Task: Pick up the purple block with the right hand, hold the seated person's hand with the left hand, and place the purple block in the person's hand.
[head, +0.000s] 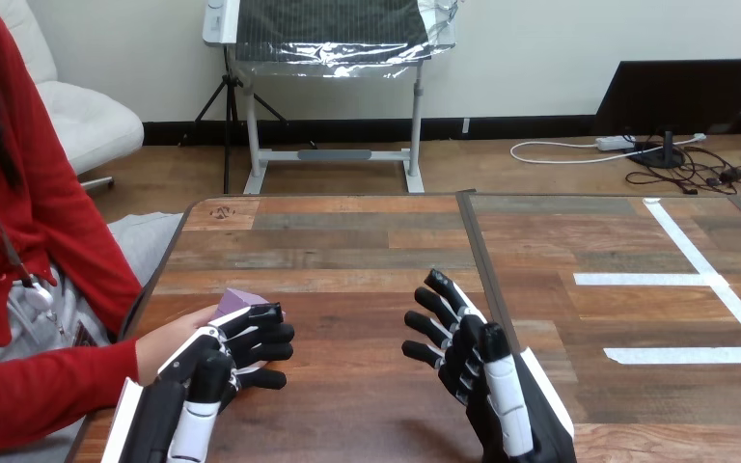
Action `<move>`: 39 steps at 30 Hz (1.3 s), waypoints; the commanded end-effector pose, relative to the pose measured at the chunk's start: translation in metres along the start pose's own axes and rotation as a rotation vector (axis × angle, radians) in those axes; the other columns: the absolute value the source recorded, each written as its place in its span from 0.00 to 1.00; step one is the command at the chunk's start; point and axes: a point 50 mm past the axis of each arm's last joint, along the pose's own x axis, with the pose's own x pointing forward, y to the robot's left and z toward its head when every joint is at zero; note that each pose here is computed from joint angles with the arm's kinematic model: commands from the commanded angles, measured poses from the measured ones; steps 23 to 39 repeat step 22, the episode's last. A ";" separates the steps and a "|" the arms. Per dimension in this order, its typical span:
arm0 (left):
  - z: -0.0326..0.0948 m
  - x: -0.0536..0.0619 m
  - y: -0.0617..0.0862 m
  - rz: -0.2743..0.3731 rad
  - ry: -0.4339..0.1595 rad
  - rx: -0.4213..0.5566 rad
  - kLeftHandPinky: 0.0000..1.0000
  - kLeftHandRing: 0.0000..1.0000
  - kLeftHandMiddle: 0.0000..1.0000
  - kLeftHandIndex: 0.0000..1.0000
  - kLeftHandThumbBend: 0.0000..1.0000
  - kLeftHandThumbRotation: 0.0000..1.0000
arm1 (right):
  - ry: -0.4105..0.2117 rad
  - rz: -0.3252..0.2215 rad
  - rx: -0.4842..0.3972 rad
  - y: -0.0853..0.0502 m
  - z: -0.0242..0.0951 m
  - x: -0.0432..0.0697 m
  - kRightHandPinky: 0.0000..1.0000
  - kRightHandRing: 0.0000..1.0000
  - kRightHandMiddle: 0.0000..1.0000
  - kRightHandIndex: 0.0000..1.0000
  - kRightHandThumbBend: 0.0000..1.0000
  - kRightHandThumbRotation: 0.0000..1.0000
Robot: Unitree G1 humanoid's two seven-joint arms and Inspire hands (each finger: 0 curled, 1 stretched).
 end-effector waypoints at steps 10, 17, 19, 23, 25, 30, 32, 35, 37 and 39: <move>0.014 0.015 -0.002 -0.011 -0.093 -0.068 0.67 0.74 0.74 0.75 0.55 1.00 | -0.178 0.004 -0.061 -0.007 0.035 0.018 0.83 0.88 0.92 0.93 0.75 1.00; 0.016 0.018 -0.001 -0.014 -0.098 -0.067 0.68 0.74 0.75 0.75 0.58 1.00 | -0.187 0.002 -0.055 -0.010 0.036 0.020 0.82 0.88 0.91 0.93 0.73 1.00; 0.016 0.019 -0.001 -0.015 -0.103 -0.066 0.68 0.75 0.75 0.75 0.59 1.00 | -0.190 -0.003 -0.050 -0.011 0.037 0.020 0.82 0.88 0.91 0.93 0.73 1.00; 0.017 0.020 -0.001 -0.012 -0.109 -0.064 0.68 0.75 0.75 0.75 0.60 1.00 | -0.192 -0.008 -0.046 -0.013 0.037 0.021 0.82 0.87 0.90 0.93 0.74 1.00; 0.017 0.020 -0.001 -0.012 -0.109 -0.064 0.68 0.75 0.75 0.75 0.60 1.00 | -0.192 -0.008 -0.046 -0.013 0.037 0.021 0.82 0.87 0.90 0.93 0.74 1.00; 0.017 0.020 -0.001 -0.012 -0.109 -0.064 0.68 0.75 0.75 0.75 0.60 1.00 | -0.192 -0.008 -0.046 -0.013 0.037 0.021 0.82 0.87 0.90 0.93 0.74 1.00; 0.017 0.020 -0.001 -0.012 -0.109 -0.064 0.68 0.75 0.75 0.75 0.60 1.00 | -0.192 -0.008 -0.046 -0.013 0.037 0.021 0.82 0.87 0.90 0.93 0.74 1.00; 0.017 0.020 -0.001 -0.012 -0.109 -0.064 0.68 0.75 0.75 0.75 0.60 1.00 | -0.192 -0.008 -0.046 -0.013 0.037 0.021 0.82 0.87 0.90 0.93 0.74 1.00; 0.017 0.020 -0.001 -0.012 -0.109 -0.064 0.68 0.75 0.75 0.75 0.60 1.00 | -0.192 -0.008 -0.046 -0.013 0.037 0.021 0.82 0.87 0.90 0.93 0.74 1.00; 0.017 0.020 -0.001 -0.012 -0.109 -0.064 0.68 0.75 0.75 0.75 0.60 1.00 | -0.192 -0.008 -0.046 -0.013 0.037 0.021 0.82 0.87 0.90 0.93 0.74 1.00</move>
